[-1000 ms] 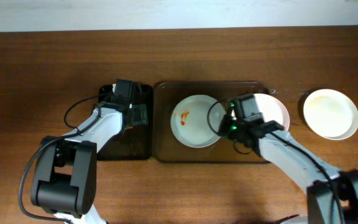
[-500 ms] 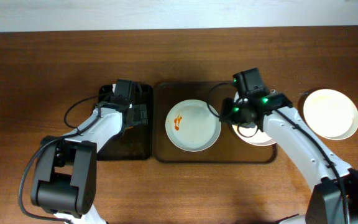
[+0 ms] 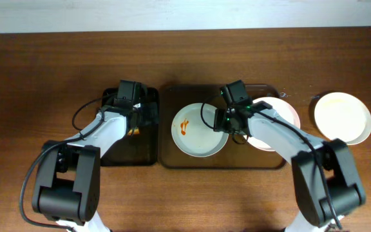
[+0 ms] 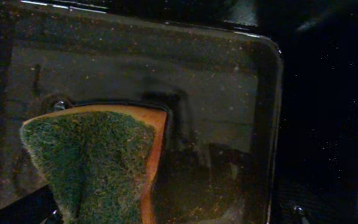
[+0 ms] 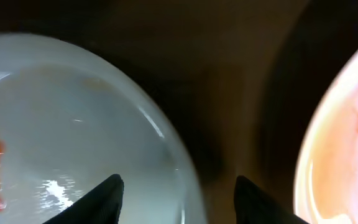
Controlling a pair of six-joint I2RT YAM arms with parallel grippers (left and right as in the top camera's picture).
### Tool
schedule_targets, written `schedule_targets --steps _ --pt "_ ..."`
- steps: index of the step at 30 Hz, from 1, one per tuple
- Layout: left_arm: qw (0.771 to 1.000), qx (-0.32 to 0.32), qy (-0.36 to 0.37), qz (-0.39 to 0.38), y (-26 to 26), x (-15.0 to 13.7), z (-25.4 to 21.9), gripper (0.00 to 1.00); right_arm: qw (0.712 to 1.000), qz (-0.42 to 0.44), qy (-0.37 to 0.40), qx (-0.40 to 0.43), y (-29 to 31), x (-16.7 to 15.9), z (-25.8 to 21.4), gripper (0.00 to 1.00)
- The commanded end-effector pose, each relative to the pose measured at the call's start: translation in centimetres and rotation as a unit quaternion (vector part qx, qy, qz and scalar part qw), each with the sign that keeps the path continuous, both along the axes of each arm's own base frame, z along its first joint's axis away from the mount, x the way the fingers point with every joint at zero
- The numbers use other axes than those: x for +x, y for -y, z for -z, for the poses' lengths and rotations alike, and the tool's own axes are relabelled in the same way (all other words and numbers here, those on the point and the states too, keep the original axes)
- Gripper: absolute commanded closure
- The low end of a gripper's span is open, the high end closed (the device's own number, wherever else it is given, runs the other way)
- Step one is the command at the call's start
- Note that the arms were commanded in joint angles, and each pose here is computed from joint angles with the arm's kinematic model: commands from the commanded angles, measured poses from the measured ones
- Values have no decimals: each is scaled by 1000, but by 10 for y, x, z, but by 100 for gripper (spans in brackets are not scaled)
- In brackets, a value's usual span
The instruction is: Clean dirty plates on tray and stack at the side
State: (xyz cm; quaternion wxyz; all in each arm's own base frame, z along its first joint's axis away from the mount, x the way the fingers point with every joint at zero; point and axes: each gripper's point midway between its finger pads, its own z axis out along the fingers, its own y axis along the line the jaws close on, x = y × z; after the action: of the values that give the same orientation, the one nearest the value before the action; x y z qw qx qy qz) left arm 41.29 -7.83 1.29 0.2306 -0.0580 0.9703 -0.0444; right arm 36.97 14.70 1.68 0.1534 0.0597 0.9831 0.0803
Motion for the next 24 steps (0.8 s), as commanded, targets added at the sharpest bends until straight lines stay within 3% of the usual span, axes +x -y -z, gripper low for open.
schedule_targets --steps 1,3,5,6,7,8,9,10,13,14,15,16,17,18,19,20,24 --pt "1000 -18 -12 2 6 -3 7 0 1000 -2 -7 -20 5 -1 10 59" --pt "1000 -19 -7 2 7 -2 6 0 1000 -3 -17 -24 7 -7 12 81" --pt "999 -25 24 2 9 12 -2 4 999 -2 -21 -26 8 -8 13 91" --pt "999 -29 45 3 11 21 -7 32 999 -3 -21 -25 8 -8 13 91" --pt "998 -29 53 1 11 24 -9 43 999 -3 -22 -26 8 -9 13 83" --pt "998 -20 57 -5 7 25 -10 43 999 -3 -22 -26 8 -9 13 75" --pt "998 -18 57 -5 7 25 -10 14 999 -3 -22 -26 8 -9 13 75" --pt "998 -18 57 -5 7 25 -10 4 999 -3 -22 -26 8 -9 13 74" --pt "999 22 30 -23 -9 14 0 8 999 -3 -22 -26 8 -9 13 71" --pt "999 25 12 -23 -10 6 6 21 999 -3 -22 -26 8 -9 13 70" --pt "999 29 -4 -22 -12 -1 10 42 999 -2 -22 -26 8 -9 13 69" --pt "999 32 -15 -22 -13 -6 12 53 999 -3 -22 -26 8 -9 13 69" --pt "999 35 -31 -21 -14 -12 15 75 999 -3 -22 -26 8 -9 13 69" --pt "998 37 -37 -21 -15 -16 16 77 999 -3 -22 -26 8 -9 13 69" --pt "999 38 -32 -22 -16 -13 15 31 999 -3 -23 -26 8 -9 13 69" --pt "999 39 -17 -14 -15 -6 12 14 999 -3 -24 -26 8 -10 13 69" --pt "998 36 50 -13 -13 23 -4 3 999 -3 -24 -26 8 -10 13 68"
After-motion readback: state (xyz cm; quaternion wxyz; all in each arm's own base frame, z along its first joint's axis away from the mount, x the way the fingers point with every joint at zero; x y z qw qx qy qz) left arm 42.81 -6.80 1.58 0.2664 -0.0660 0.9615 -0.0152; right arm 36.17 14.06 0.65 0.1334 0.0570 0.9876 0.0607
